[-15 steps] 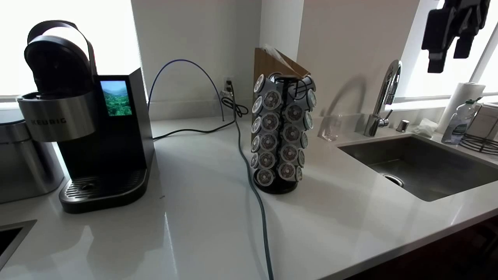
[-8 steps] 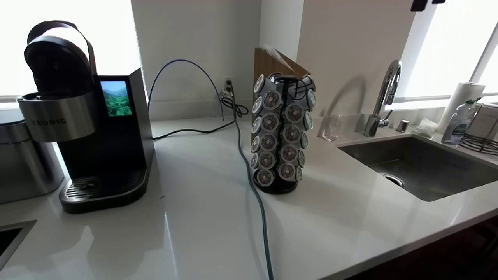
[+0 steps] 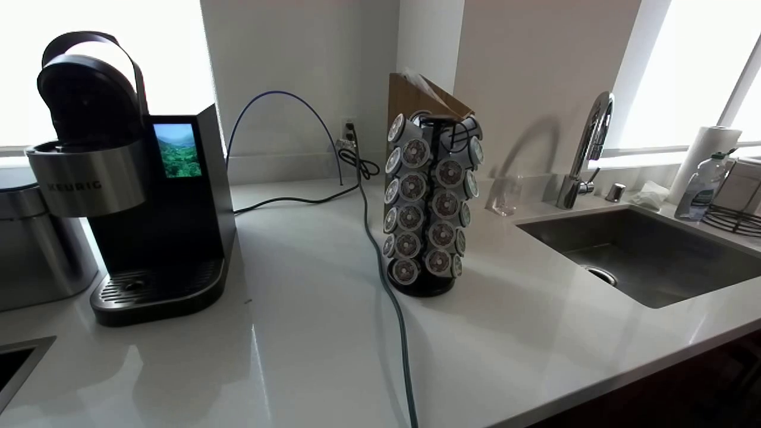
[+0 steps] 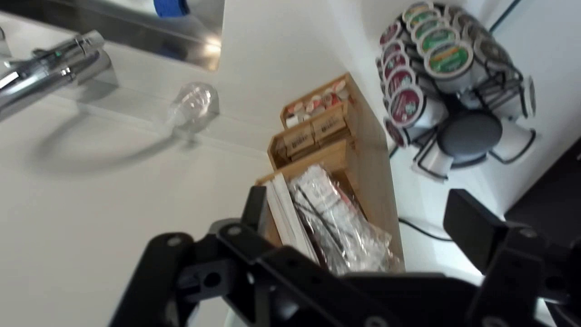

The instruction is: Remove one plastic from the wooden stand.

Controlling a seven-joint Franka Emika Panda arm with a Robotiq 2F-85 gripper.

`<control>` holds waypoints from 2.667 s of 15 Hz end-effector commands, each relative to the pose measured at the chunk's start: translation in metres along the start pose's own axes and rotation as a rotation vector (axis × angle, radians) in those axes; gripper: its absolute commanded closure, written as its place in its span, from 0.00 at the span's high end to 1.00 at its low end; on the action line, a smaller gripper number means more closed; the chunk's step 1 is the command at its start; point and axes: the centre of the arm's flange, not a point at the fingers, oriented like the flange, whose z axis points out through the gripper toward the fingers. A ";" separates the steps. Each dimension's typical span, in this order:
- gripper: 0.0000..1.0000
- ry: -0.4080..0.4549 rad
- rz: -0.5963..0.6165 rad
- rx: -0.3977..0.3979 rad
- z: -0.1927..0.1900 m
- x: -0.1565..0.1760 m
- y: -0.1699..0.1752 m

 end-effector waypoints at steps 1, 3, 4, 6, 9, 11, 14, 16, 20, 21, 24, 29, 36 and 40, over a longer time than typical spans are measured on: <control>1.00 0.099 0.024 0.068 0.020 0.034 -0.005; 1.00 0.088 0.018 0.037 0.016 0.026 -0.005; 1.00 0.088 0.019 0.043 0.021 0.029 -0.006; 1.00 0.087 0.020 0.045 0.024 0.030 -0.006; 1.00 0.092 0.034 0.095 0.046 0.037 0.003; 1.00 0.095 0.052 0.121 0.077 0.057 0.006; 1.00 0.113 0.034 0.118 0.119 0.084 -0.001; 1.00 0.099 0.009 0.101 0.142 0.097 -0.014; 1.00 0.107 -0.050 0.079 0.173 0.123 -0.042; 1.00 0.112 -0.060 0.079 0.176 0.127 -0.048; 1.00 0.118 -0.079 0.077 0.188 0.139 -0.062; 0.77 0.117 -0.095 0.070 0.206 0.152 -0.073; 0.46 0.114 -0.110 0.033 0.217 0.158 -0.074; 0.17 0.112 -0.115 0.025 0.217 0.160 -0.074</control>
